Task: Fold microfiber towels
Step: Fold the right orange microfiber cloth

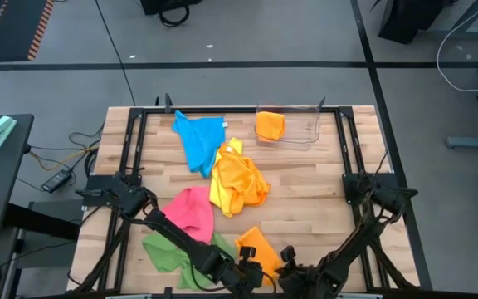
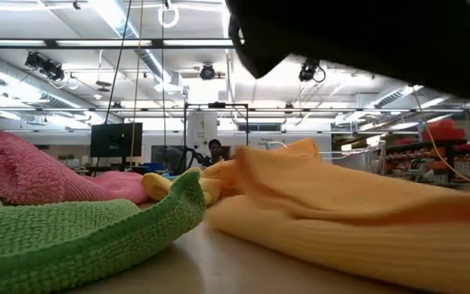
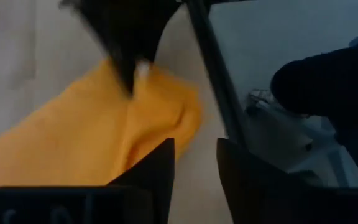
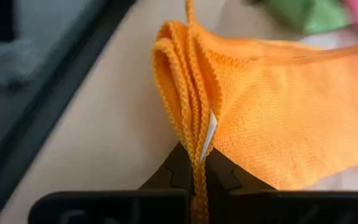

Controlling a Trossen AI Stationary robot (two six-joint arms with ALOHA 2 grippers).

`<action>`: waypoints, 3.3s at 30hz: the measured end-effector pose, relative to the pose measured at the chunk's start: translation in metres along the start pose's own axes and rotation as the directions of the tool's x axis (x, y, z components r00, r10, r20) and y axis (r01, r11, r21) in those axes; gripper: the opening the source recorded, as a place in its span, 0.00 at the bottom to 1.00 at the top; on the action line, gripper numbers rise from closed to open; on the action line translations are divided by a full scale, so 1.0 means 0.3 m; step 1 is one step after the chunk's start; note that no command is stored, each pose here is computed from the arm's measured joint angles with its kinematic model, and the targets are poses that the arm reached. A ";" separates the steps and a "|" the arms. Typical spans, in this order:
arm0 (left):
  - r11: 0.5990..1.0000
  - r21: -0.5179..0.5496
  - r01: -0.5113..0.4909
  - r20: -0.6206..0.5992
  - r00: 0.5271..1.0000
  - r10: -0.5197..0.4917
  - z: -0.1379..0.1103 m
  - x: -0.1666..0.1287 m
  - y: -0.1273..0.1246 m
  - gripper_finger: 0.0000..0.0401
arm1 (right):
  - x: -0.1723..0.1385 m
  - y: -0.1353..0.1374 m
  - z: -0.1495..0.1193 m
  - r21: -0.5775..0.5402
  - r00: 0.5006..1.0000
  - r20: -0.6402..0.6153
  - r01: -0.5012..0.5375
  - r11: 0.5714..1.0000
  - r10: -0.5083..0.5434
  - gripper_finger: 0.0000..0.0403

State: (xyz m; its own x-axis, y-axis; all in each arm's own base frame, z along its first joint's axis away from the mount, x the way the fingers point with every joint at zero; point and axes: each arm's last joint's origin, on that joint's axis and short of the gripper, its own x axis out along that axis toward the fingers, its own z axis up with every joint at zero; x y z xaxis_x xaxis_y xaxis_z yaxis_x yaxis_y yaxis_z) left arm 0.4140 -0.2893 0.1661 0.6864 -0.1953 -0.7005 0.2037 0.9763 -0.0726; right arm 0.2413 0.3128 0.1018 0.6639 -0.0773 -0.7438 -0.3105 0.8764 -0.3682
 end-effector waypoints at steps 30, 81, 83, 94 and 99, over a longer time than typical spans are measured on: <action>0.950 0.231 -0.209 0.171 0.970 0.172 -0.010 0.113 0.043 0.17 | -0.296 -0.182 0.081 0.448 0.703 -0.218 -0.544 0.709 0.677 0.04; 0.956 0.097 -0.276 0.131 0.956 0.263 -0.072 0.213 0.108 0.02 | -0.122 -0.268 0.101 0.368 0.701 -0.206 -0.591 0.718 0.683 0.04; 0.955 0.100 -0.278 0.127 0.956 0.265 -0.072 0.212 0.108 0.02 | -0.115 -0.278 0.099 0.342 0.726 -0.212 -0.572 0.746 0.654 0.04; 0.941 0.144 -0.307 0.134 0.948 0.289 -0.084 0.205 0.082 0.05 | -0.103 -0.331 0.081 0.282 0.782 -0.277 -0.490 0.825 0.558 0.06; 0.931 0.180 -0.318 0.144 0.945 0.295 -0.092 0.200 0.059 0.02 | -0.103 -0.341 0.086 0.248 0.786 -0.266 -0.504 0.828 0.558 0.06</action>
State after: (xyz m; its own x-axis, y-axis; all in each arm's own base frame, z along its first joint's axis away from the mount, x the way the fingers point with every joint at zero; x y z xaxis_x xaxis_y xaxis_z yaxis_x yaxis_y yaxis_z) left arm 0.4395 -0.2813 0.1033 0.8087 0.0906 -0.5812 0.0969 0.9540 0.2836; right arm 0.2701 0.2378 0.1768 0.1678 0.3020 -0.9384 -0.4231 0.8819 0.2081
